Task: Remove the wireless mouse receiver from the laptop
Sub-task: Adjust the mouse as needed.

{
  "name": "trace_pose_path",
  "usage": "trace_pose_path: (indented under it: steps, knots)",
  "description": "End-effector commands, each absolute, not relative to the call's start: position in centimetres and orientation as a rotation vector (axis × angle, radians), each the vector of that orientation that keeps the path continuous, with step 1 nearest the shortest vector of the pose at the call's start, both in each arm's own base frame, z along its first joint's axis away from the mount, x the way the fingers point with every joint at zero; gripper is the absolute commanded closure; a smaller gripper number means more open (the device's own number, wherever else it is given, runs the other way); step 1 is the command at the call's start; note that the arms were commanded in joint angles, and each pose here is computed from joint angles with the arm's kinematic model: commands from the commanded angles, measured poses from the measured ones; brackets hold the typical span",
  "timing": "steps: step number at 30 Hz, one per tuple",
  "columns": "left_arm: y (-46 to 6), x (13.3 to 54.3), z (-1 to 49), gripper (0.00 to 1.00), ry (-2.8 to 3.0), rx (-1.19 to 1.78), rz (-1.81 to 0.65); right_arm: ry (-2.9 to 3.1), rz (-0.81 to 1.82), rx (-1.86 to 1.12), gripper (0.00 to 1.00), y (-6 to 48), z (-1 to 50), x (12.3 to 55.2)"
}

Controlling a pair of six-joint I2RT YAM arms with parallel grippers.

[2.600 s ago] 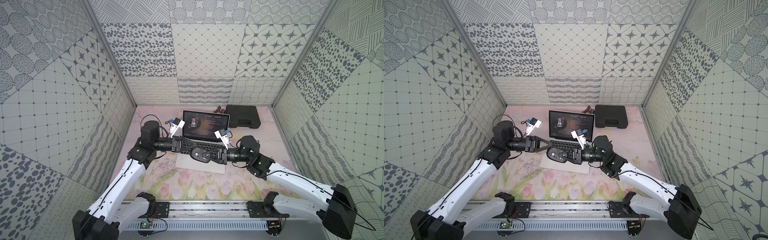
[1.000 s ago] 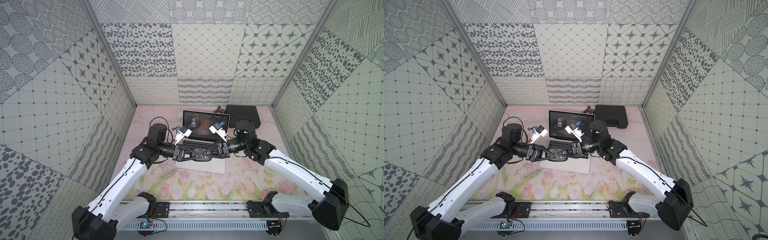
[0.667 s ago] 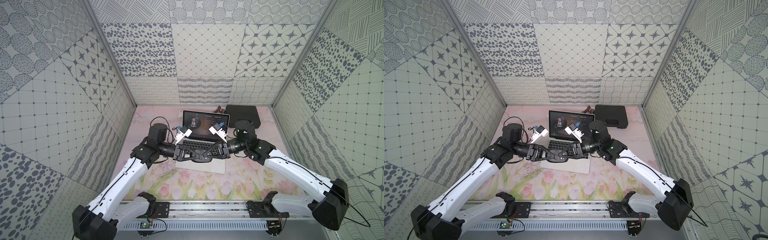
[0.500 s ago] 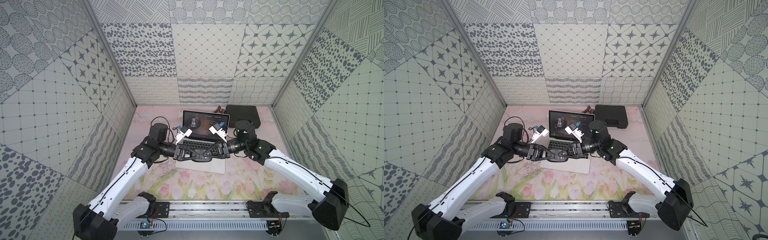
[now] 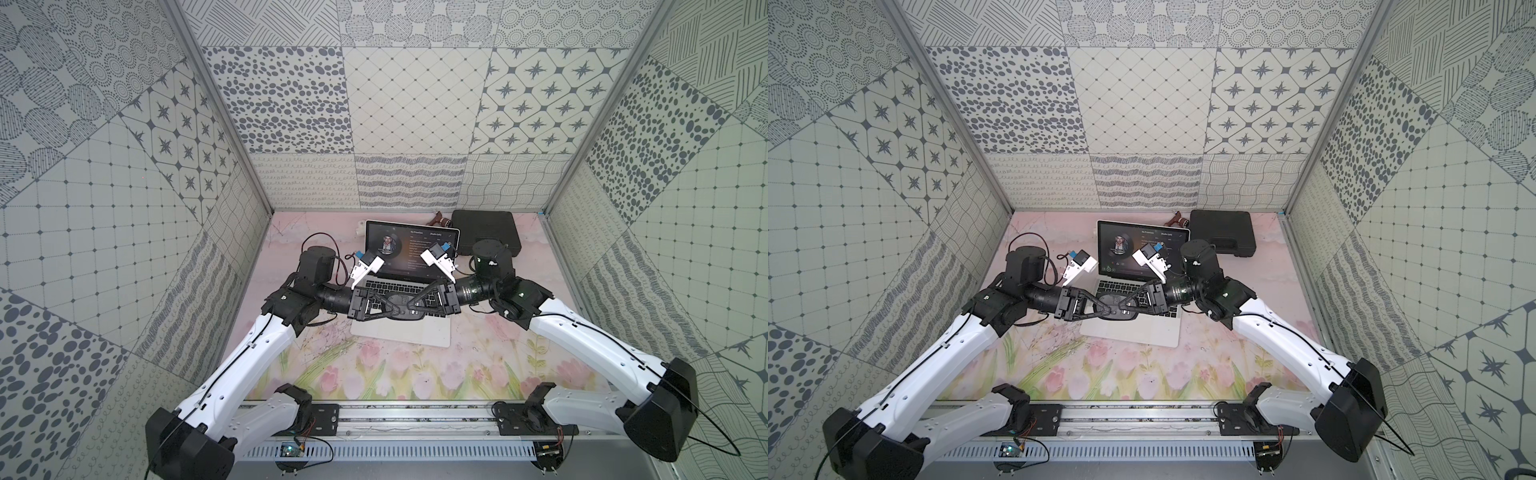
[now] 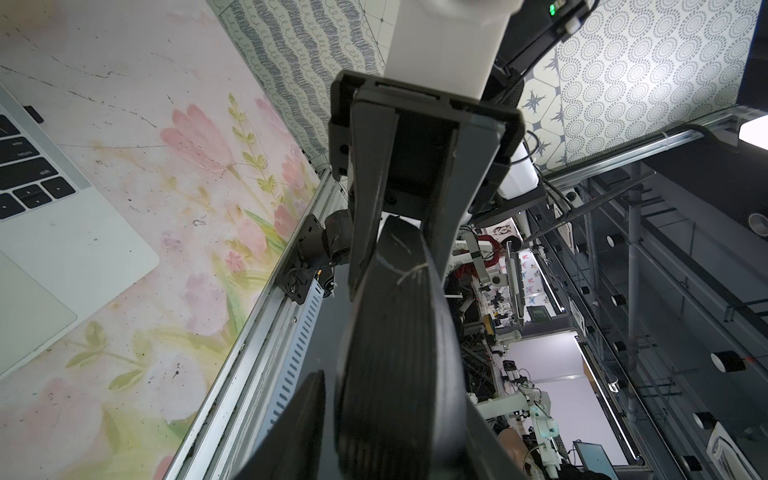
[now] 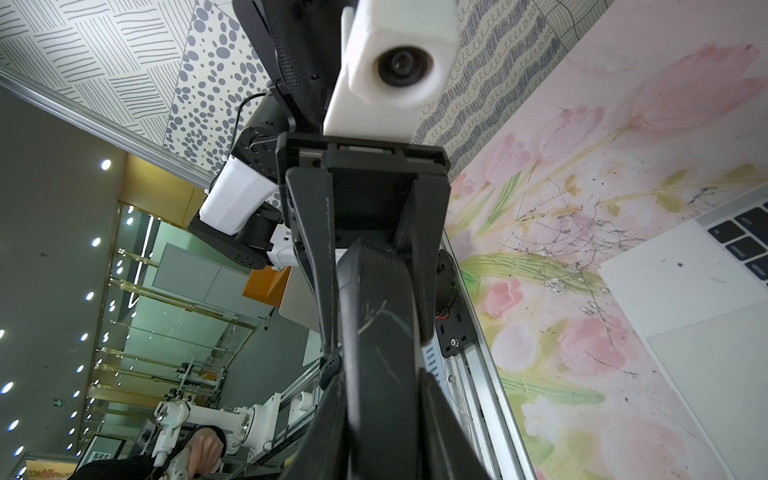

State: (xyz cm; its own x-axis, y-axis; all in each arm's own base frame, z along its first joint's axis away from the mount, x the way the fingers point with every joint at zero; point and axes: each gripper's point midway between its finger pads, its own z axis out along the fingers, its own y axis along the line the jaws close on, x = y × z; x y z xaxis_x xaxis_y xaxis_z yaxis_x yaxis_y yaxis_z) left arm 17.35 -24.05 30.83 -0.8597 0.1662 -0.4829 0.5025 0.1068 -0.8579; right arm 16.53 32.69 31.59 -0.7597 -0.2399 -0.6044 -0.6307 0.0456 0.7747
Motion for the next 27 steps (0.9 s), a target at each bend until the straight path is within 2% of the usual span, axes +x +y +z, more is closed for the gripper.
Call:
trace_pose_path:
  steps: [1,7,11,21,22,27]
  knots:
    - [-24.1,17.8,31.2,0.50,2.098,0.677,-1.798,1.924,1.761,-0.883,0.98,32.5,33.2,16.7]
    - [-24.1,18.0,31.8,0.53,2.074,0.674,-1.793,1.927,1.792,-0.891,1.00,32.8,32.8,16.7]
    - [-24.0,18.4,32.1,0.44,2.064,0.661,-1.798,1.929,1.796,-0.898,1.00,32.6,32.8,16.3]
    - [-23.9,19.5,32.8,0.44,2.028,0.627,-1.844,1.925,1.810,-0.916,1.00,32.4,32.9,15.7]
    - [-24.0,19.5,33.0,0.44,2.024,0.628,-1.845,1.924,1.811,-0.916,1.00,32.4,32.8,15.8]
    - [-24.1,19.6,32.5,0.62,2.036,0.629,-1.861,1.919,1.807,-0.907,1.00,32.5,32.8,16.0]
